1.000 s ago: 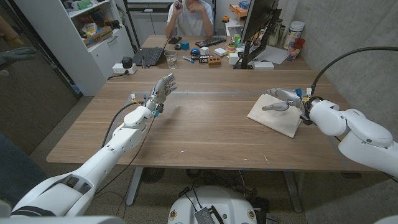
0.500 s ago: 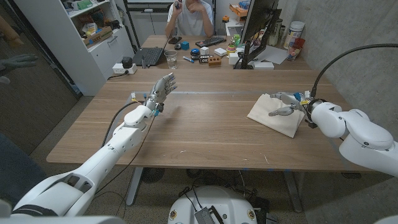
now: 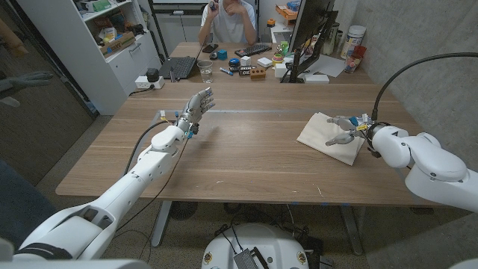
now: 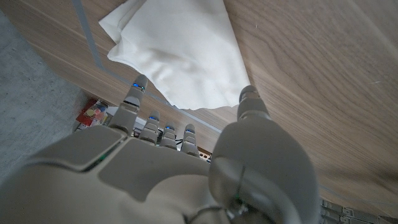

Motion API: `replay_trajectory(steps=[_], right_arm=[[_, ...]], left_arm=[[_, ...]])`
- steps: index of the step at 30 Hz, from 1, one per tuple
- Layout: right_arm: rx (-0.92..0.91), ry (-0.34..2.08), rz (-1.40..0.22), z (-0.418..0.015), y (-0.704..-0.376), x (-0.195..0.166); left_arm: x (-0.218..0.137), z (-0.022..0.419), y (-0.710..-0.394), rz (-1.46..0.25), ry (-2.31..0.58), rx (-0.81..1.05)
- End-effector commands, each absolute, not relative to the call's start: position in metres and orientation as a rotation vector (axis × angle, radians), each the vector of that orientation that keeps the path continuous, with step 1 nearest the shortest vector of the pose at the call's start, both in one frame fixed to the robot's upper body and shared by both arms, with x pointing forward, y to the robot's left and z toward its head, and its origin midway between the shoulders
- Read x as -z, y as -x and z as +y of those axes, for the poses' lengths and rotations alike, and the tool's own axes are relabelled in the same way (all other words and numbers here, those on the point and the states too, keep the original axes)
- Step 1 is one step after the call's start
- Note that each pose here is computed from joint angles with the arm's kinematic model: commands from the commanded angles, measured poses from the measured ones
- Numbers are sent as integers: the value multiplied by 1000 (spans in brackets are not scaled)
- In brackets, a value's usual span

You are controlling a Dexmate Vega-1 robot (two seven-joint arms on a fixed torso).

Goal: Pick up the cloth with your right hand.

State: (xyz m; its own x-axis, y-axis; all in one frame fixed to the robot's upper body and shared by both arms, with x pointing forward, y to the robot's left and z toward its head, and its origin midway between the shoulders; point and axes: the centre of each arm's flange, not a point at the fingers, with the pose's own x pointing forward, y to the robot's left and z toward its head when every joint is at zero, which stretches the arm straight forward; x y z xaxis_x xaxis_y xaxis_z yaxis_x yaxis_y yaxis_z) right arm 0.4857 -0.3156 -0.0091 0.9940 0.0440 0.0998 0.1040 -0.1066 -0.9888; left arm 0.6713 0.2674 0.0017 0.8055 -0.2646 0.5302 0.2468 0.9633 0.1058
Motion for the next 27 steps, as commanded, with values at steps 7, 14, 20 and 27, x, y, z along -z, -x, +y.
replay_trajectory(steps=[7, 14, 20, 27], right_arm=[[7, 1676, 26, -330, -498, 34], [-12, 1692, 86, -329, -502, 40], [-3, 1698, 87, -331, -505, 40], [13, 1688, 84, -335, -505, 40]], left_arm=[[-20, 267, -663, -588, -72, 250], [-23, 266, -659, -613, -77, 249], [-22, 263, -658, -609, -70, 261], [-18, 263, -656, -603, -77, 253]])
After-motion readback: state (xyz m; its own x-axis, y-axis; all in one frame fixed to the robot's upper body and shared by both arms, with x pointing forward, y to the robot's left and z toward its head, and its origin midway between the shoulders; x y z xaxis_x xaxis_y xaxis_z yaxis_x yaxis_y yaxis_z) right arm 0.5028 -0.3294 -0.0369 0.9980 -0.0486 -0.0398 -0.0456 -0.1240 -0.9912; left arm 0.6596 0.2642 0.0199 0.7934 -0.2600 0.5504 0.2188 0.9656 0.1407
